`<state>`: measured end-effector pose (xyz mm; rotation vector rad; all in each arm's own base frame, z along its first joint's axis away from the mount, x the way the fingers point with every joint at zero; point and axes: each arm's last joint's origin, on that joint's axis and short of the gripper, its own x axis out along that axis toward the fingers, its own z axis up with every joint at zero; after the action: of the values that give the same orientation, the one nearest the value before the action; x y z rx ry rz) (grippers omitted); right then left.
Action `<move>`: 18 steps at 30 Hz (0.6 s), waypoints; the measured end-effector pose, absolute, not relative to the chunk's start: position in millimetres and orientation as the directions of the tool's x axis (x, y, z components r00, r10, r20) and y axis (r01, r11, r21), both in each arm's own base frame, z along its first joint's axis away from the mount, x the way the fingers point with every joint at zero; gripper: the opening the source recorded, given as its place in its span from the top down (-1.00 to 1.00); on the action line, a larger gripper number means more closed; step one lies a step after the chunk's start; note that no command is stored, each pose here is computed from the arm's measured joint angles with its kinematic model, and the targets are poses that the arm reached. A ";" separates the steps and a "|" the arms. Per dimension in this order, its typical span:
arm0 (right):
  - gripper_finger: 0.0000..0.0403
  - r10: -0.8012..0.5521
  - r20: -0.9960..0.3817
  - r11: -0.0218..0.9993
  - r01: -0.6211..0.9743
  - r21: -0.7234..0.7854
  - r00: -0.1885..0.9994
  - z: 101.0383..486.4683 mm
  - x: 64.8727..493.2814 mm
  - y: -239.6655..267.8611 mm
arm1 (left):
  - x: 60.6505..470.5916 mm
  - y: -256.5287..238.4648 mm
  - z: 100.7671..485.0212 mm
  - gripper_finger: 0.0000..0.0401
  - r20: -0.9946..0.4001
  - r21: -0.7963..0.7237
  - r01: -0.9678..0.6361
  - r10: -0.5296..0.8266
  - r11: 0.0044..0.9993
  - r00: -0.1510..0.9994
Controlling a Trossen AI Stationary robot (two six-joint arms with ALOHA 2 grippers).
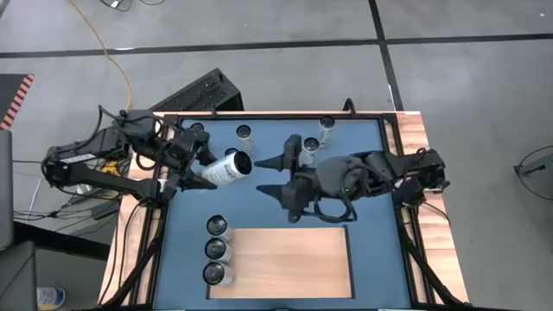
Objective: Place canned beverage on shelf
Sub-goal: Put the bottom right white yellow soda can on the shelf
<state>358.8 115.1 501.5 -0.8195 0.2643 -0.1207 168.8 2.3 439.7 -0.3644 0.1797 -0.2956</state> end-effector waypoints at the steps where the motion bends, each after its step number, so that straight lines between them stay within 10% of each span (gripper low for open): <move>1: -0.36 -0.213 -0.185 0.678 0.009 -0.735 0.959 501.3 359.2 114.9 | 169.7 2.3 439.4 -0.24 -0.122 -0.379 0.250 -0.315 0.891 0.941; 18: -0.58 -0.341 -0.190 0.654 0.087 -0.751 0.921 483.4 386.5 100.8 | 171.7 2.3 435.1 -0.25 -0.159 -0.391 0.240 -0.322 0.889 0.933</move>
<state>386.5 100.8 483.4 -0.8253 0.3302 -0.2474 171.7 2.3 435.1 -0.3761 0.2235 -0.2941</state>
